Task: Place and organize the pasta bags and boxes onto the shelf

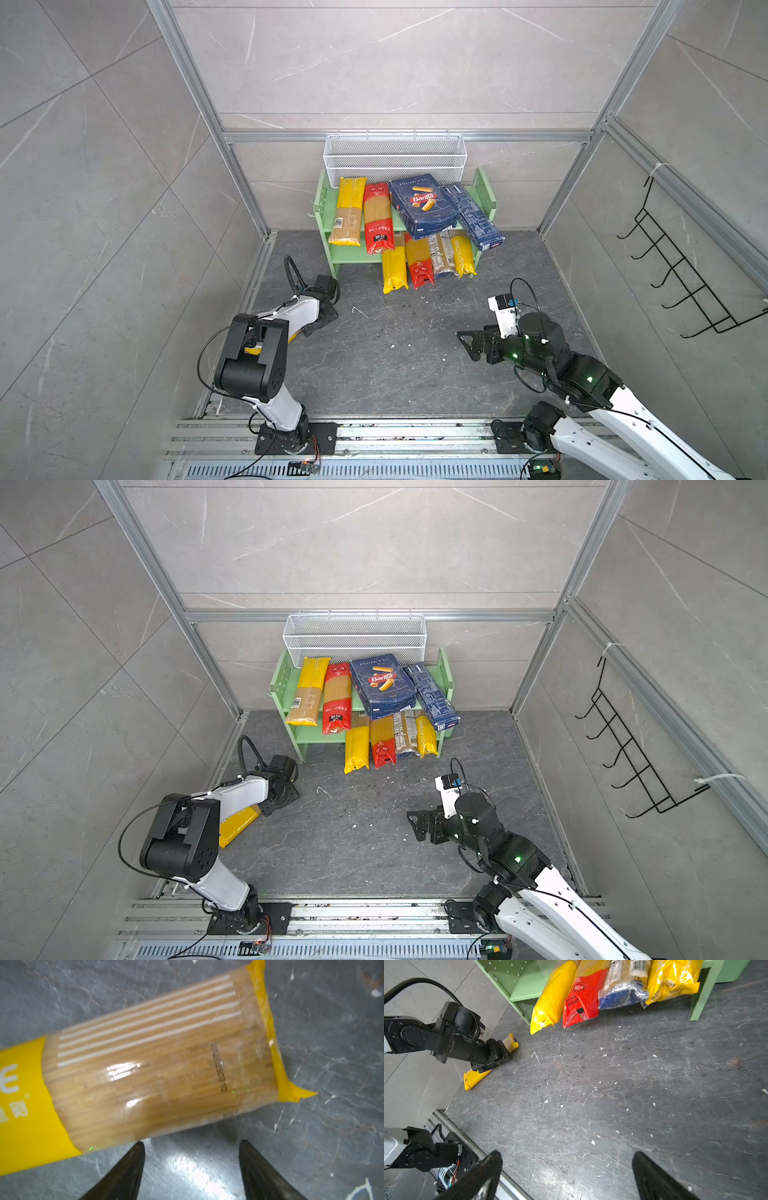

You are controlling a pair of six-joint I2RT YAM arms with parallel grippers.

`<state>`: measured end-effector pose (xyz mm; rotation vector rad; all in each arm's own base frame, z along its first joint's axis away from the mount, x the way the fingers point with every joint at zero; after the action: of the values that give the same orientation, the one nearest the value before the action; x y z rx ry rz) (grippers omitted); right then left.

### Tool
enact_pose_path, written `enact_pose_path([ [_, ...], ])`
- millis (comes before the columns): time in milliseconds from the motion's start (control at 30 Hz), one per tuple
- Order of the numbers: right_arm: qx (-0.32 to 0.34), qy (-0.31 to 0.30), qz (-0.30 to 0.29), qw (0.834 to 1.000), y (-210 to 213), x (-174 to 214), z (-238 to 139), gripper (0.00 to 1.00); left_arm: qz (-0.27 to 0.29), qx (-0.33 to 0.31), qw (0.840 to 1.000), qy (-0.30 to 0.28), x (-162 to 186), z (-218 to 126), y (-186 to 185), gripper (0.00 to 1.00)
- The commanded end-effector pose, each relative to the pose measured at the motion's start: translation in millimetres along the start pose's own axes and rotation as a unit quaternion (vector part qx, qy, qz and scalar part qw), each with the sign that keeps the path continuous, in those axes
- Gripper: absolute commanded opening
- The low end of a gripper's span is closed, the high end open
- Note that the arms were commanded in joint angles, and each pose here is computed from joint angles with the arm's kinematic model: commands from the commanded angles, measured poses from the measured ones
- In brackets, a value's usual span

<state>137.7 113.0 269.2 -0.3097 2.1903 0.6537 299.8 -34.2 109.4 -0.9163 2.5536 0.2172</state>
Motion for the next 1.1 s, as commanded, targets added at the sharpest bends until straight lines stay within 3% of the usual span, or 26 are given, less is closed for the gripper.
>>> enact_pose_path([
  [0, 0.012, 0.001, -0.012, 1.0, -3, 1, -5, 1.0, -0.036, 0.001, 0.999, -0.012, -18, -15, 22, 0.76],
  [267, 0.013, 0.009, -0.012, 1.0, -3, 0, 2, 0.99, -0.102, -0.002, 0.994, -0.031, -67, -30, 65, 0.76],
  [433, 0.015, 0.005, -0.018, 1.0, -1, -6, 3, 1.0, -0.137, -0.006, 0.99, 0.017, -85, -8, 83, 0.76],
  [867, 0.011, 0.0, -0.023, 1.0, 3, -20, 1, 1.0, -0.179, -0.014, 0.979, 0.094, -77, 32, 74, 0.76],
  [1067, 0.011, -0.004, -0.027, 1.0, 3, -22, -5, 1.0, -0.162, -0.011, 0.981, 0.105, -59, 33, 59, 0.74],
])
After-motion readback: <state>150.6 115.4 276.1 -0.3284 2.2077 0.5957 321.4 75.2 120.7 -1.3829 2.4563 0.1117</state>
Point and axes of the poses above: each gripper's point midway between its finger pads, its own z axis out along the fingers, its own y axis along the line the jaws close on, x = y × z, the point moved 9 cm from there along -z, back along the fingers, and after that the axes turned 3 degrees about -z, right-handed, at the moved point
